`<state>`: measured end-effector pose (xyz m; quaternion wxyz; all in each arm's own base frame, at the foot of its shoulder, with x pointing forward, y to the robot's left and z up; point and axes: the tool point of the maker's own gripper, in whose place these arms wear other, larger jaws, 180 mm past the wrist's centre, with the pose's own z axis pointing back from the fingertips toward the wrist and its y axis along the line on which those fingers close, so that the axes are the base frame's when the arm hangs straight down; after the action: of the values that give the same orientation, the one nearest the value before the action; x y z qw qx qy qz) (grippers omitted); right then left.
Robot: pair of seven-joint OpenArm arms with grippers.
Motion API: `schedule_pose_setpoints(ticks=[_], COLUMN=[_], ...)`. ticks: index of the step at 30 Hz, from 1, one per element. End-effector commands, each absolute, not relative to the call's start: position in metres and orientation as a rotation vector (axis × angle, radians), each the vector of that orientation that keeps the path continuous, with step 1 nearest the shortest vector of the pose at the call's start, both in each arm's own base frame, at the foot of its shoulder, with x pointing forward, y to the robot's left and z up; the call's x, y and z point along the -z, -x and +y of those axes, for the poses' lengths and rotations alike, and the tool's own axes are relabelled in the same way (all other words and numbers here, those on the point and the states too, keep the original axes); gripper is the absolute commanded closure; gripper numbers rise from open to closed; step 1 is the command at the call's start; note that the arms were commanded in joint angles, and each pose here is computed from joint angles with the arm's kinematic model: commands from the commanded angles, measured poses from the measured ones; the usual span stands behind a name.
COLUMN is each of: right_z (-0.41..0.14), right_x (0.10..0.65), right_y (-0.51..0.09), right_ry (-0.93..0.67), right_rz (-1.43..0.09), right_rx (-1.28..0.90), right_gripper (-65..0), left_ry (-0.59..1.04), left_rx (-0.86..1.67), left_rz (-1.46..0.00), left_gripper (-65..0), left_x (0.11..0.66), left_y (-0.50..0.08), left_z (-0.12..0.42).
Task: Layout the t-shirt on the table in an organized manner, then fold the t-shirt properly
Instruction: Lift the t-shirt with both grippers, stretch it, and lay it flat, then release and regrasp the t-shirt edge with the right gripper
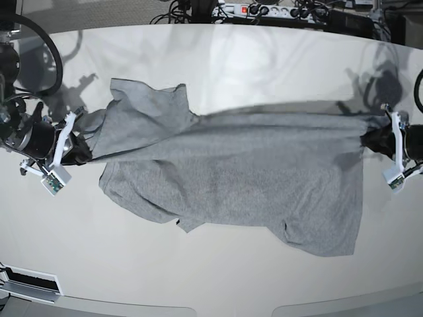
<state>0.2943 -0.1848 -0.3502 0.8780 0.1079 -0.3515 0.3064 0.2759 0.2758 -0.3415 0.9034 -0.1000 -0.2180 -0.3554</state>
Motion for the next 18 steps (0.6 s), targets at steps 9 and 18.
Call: schedule_pose_setpoints(ticks=[9,18], right_z=[-0.198,-0.223], right_x=[0.335,0.323], right_y=[-0.314,-0.335], right_ry=[-0.167,-0.039], right_rz=[-0.729,-0.822], right_rx=[-0.588,-0.475], right_gripper=[-44.4,-44.4], left_ry=[0.203,0.205], left_rx=[0.726,0.725], left_rz=[-0.496,-0.499], left_gripper=[0.0,0.0], left_x=[0.329,0.329], left_y=[-0.286,-0.287], left_z=[0.276,0.275])
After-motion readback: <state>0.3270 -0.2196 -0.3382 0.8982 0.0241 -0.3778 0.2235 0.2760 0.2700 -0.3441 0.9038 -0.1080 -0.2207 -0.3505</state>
